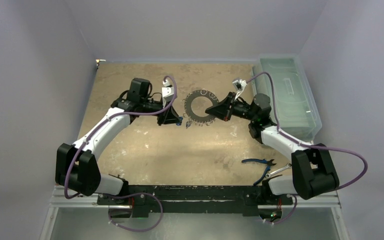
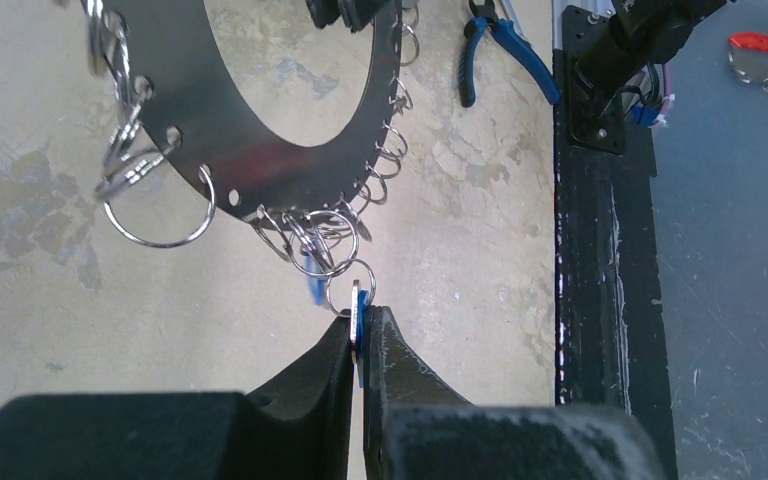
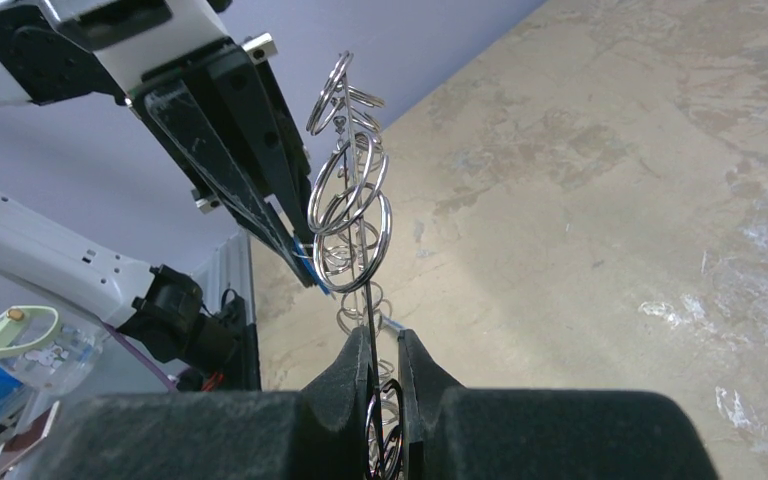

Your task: Remove the keys from the keyring

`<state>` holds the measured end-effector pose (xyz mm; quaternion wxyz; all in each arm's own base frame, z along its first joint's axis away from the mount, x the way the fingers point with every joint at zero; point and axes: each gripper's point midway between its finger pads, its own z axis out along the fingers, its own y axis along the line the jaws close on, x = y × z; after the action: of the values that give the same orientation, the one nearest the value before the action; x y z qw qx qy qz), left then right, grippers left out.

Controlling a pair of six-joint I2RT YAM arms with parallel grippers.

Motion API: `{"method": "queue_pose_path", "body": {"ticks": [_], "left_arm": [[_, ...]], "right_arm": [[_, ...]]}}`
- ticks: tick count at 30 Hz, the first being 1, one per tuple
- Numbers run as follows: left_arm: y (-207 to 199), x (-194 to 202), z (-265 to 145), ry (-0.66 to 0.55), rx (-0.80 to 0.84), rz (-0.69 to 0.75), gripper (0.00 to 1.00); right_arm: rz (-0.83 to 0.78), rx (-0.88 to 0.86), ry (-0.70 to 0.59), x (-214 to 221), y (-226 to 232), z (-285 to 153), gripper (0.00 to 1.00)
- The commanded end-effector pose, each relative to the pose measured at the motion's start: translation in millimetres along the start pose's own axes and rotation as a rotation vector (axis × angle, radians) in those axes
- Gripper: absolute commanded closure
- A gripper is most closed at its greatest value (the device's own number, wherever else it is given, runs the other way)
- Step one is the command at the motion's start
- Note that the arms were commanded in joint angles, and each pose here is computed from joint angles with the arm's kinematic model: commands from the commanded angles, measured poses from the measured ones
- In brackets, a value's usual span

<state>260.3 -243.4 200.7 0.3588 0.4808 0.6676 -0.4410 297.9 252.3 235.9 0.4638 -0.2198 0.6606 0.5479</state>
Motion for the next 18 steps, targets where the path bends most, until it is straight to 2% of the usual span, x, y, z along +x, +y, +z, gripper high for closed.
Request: {"method": "queue_pose_path", "body": {"ticks": [1,2,10,15,18], "left_arm": [[-5,-21,-8,-0.016,0.008,0.030,1.00],[-5,-21,-8,-0.011,0.006,0.023,1.00],[0,-19,-7,0.017,-0.017,0.007,1.00],[8,-18,-6,0.062,-0.055,0.045,1.00],[12,-14,-7,0.102,-0.059,0.076,1.00]], "right_arm": [[-0.034,0.016,-0.010,-2,-8,1,1.00],[-0.023,0.013,0.003,3,-10,2,1.00],[-0.033,-0.010,0.034,14,-9,-1,0.71],[-0.049,-0.022,0.061,20,-6,-4,0.36],[-0.064,-0.020,0.066,21,-5,-6,0.23]]}}
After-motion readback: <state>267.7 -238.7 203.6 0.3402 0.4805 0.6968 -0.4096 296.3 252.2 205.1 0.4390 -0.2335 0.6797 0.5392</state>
